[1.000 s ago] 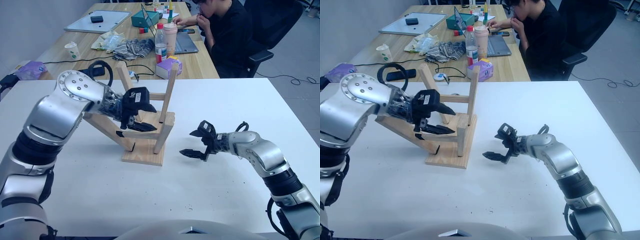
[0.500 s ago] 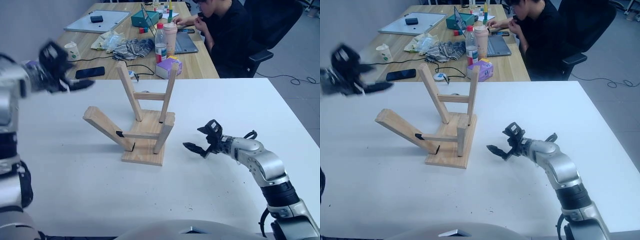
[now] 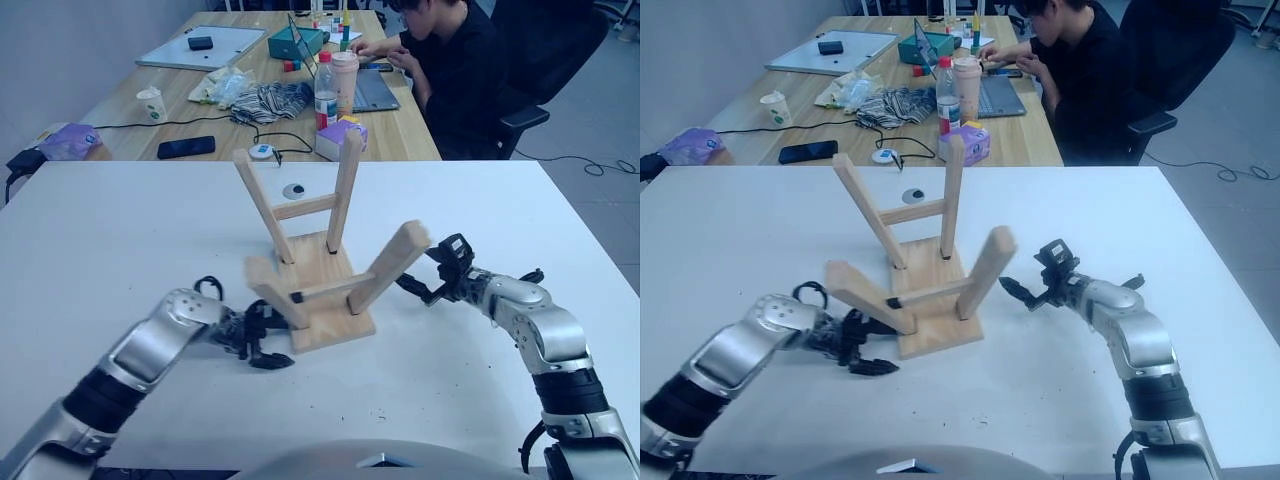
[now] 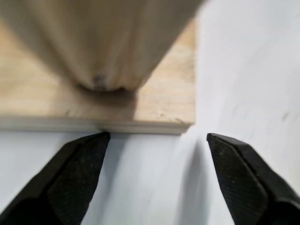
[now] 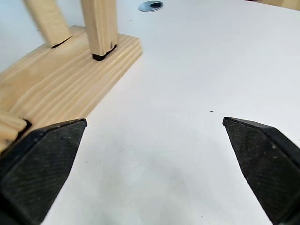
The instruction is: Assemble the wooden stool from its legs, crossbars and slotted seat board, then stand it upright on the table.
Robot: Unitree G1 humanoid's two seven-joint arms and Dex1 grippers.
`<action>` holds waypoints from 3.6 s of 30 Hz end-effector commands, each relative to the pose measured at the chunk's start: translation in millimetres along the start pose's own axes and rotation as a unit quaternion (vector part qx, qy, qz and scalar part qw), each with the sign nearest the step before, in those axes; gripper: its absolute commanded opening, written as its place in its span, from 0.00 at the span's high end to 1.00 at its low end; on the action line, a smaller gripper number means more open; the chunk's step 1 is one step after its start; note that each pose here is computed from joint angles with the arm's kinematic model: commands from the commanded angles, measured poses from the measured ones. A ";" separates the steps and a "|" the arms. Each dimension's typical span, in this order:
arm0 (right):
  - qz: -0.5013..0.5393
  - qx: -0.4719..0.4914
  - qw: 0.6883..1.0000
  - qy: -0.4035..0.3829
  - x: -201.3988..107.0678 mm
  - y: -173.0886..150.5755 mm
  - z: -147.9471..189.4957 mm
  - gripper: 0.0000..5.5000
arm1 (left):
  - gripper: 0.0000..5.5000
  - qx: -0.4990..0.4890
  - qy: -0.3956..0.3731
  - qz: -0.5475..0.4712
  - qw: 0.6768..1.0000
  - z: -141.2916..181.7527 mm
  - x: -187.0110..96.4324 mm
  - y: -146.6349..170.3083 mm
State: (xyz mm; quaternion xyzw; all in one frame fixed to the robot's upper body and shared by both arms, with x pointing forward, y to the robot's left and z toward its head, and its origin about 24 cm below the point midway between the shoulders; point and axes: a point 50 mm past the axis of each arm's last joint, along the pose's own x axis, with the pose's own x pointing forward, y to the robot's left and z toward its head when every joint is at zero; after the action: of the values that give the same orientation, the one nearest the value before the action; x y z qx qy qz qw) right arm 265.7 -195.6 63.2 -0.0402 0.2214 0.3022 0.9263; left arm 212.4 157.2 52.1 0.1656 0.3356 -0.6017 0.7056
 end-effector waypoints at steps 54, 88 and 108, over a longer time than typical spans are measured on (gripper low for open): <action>0.267 0.044 0.956 -0.113 -20.4 79.3 -37.3 0.71 | 0.30 -0.070 -0.156 0.250 0.953 -31.7 -89.4 114.9; 0.393 -0.024 0.919 0.010 -28.8 28.7 -37.8 0.72 | 0.50 0.006 -0.251 -0.025 0.968 -21.9 -24.3 39.1; 0.348 0.362 0.858 0.108 -23.7 10.5 41.8 0.75 | 0.75 -0.434 -0.179 -0.083 0.879 15.0 -70.3 38.9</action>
State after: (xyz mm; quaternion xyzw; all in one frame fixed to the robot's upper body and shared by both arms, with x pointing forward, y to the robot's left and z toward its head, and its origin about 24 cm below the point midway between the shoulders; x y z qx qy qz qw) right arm 249.5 -191.8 110.1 0.2466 0.2650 0.5797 0.7300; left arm 248.8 197.8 105.3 -0.2247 0.2596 -0.5730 0.7442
